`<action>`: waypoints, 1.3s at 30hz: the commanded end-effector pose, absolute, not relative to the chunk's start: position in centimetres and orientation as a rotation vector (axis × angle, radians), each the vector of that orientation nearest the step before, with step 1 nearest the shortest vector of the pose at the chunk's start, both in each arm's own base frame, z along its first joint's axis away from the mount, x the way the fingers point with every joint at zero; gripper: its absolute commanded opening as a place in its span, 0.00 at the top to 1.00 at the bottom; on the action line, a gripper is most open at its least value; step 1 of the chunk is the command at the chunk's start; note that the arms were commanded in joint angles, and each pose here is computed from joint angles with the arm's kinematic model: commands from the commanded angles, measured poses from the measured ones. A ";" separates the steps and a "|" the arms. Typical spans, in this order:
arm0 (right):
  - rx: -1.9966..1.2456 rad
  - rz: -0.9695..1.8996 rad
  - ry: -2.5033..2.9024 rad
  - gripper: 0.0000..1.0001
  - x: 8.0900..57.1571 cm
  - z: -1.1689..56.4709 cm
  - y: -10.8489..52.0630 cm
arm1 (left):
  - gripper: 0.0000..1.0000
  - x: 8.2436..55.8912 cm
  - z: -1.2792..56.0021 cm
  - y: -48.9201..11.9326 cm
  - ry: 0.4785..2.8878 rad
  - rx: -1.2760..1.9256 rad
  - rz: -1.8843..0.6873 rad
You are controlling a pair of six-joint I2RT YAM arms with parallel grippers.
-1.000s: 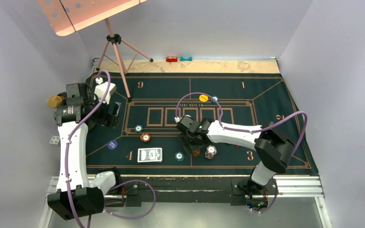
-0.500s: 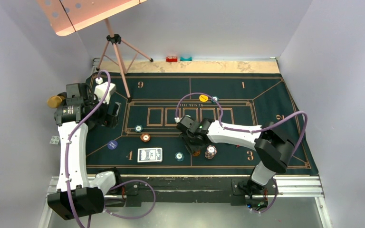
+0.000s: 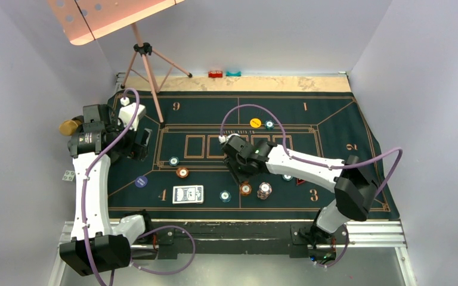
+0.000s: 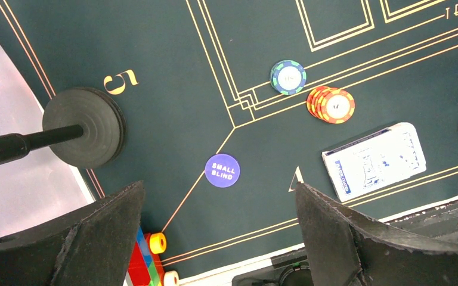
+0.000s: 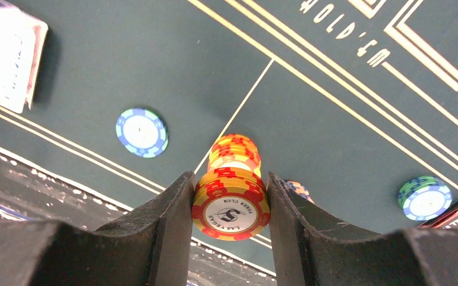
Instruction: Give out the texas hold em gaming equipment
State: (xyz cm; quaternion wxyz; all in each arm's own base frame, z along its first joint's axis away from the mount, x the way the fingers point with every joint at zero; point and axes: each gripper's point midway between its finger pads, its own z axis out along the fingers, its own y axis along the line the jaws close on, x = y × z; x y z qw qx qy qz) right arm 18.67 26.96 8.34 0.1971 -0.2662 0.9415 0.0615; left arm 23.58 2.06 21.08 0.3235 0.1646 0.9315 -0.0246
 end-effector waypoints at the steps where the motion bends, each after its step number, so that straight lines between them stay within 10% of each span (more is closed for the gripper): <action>1: -0.619 0.200 2.558 0.77 22.2 12.2 26.8 | 0.00 23.9 21.6 2.3 2.415 0.448 -0.043; 18: -0.072 0.066 2.531 0.83 41.1 14.0 19.2 | 0.00 23.8 20.6 1.8 2.429 0.460 -0.087; 39: 0.373 -0.077 2.602 0.86 47.9 7.7 8.5 | 0.00 23.7 20.4 1.7 2.427 0.489 -0.092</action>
